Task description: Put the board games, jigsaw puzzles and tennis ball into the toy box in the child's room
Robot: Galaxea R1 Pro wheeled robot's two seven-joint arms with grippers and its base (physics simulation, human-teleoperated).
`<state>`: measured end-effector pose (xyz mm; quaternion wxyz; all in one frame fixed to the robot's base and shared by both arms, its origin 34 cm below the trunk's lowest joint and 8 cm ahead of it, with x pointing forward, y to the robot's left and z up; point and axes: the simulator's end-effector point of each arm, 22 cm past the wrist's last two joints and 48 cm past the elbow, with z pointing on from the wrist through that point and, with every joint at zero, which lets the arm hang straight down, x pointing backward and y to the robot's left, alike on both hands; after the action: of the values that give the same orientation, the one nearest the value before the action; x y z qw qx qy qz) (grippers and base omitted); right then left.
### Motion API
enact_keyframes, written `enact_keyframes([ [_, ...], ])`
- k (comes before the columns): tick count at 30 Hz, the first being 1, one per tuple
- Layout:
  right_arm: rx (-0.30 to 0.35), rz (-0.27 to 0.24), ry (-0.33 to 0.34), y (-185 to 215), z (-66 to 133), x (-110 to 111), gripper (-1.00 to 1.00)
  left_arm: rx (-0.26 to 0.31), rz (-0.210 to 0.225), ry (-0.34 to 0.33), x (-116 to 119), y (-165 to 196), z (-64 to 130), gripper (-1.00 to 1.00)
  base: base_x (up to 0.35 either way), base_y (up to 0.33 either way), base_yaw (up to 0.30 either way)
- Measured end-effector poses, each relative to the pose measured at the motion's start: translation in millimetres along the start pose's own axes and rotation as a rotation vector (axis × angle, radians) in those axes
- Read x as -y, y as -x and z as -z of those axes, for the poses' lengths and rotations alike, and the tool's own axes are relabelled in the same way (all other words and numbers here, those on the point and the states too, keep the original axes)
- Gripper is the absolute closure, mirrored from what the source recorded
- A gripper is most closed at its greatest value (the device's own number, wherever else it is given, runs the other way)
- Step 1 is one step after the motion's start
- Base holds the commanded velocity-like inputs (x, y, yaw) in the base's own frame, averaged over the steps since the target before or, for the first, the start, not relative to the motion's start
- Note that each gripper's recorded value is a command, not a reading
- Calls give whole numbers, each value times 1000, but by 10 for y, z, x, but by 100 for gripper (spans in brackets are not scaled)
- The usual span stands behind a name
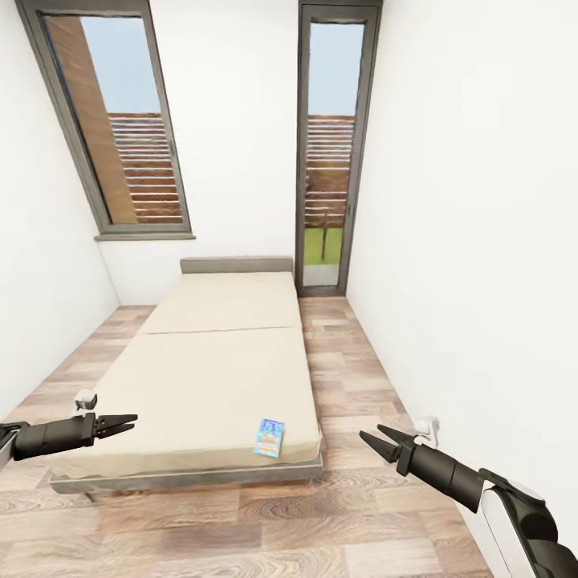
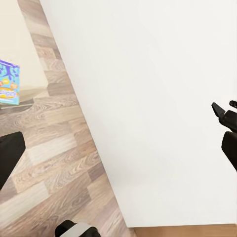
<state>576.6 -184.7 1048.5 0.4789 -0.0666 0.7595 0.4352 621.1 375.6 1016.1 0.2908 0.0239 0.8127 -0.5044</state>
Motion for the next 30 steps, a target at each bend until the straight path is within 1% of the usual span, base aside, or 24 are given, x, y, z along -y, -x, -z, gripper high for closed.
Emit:
enact_keyframes([
  [8,1,1,1,3,-1,-4,-100,1,-1,-1,3,1,4,-100,0,37,-9],
  [19,6,6,4,30,7,-26,-100,4,-7,-4,34,18,18,-100,0,5,121],
  [26,6,6,3,31,6,-31,-100,3,-7,0,31,19,12,-100,-9,1,41],
  [30,5,6,3,28,1,-30,-100,3,-6,2,26,18,3,-100,-92,0,11],
])
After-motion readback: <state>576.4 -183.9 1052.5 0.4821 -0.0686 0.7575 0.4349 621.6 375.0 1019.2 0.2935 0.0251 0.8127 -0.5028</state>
